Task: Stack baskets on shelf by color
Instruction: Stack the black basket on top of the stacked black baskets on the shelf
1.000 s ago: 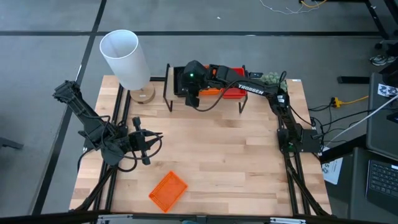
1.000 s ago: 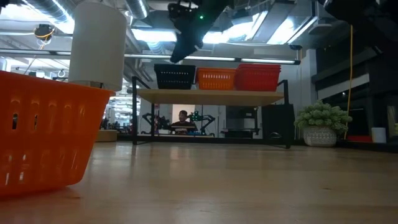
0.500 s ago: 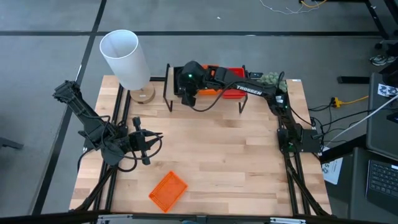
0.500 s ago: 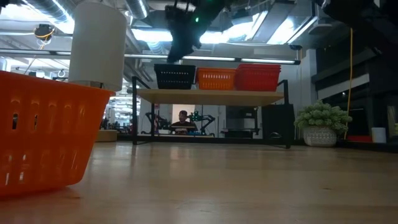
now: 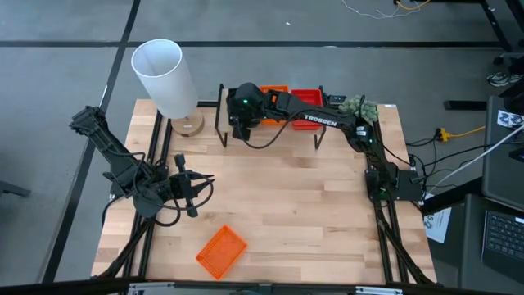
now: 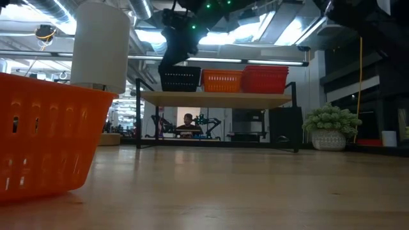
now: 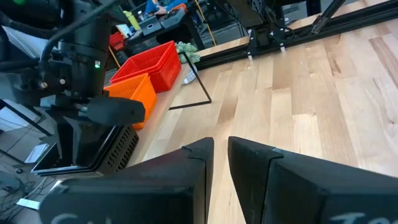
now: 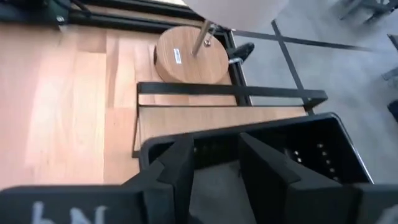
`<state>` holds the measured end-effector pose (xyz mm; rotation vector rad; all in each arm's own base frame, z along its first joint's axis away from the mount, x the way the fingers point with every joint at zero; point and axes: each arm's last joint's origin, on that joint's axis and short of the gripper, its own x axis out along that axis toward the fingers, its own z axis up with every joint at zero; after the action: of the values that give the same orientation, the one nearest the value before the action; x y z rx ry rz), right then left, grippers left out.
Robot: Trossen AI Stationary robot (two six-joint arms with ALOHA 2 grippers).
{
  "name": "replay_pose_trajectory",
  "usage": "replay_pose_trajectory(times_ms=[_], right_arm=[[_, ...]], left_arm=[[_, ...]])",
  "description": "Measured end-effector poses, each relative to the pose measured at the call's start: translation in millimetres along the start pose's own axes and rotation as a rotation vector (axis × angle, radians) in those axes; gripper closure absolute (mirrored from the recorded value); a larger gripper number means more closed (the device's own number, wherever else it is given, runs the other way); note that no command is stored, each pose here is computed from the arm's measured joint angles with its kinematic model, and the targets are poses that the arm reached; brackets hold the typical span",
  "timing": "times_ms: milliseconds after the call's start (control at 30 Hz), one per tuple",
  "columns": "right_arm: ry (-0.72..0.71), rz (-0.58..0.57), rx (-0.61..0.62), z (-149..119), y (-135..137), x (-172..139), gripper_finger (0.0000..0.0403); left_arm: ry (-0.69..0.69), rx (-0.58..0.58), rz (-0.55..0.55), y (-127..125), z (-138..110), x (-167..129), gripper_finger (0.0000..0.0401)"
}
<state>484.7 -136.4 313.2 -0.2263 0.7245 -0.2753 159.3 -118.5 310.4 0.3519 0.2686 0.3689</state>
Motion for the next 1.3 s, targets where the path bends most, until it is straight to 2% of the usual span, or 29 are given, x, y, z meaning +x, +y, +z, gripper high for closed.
replay_pose_trajectory(times_ms=[367, 600, 800, 1167, 1300], right_arm=[[-0.052, 0.024, 0.021, 4.3, -0.2, -0.1, 0.0277], [-0.006, -0.068, 0.02, 1.8, -2.4, -0.1, 0.0277], [0.034, -0.025, 0.019, -2.8, -0.2, 0.0, 0.0277], [-0.043, 0.009, 0.028, 4.2, 0.9, -0.2, 0.0277], [-0.031, -0.086, 0.031, 5.3, -1.9, -2.0, 0.0277]], left_arm=[[0.0, 0.0, 0.0, 0.0, 0.0, 0.0, 0.036], [0.0, 0.0, 0.0, 0.0, 0.0, 0.0, 0.036], [0.0, 0.0, 0.0, 0.0, 0.0, 0.0, 0.036], [0.0, 0.0, 0.0, 0.0, 0.0, 0.0, 0.036], [0.0, 0.0, 0.0, 0.0, 0.0, 0.0, 0.036]])
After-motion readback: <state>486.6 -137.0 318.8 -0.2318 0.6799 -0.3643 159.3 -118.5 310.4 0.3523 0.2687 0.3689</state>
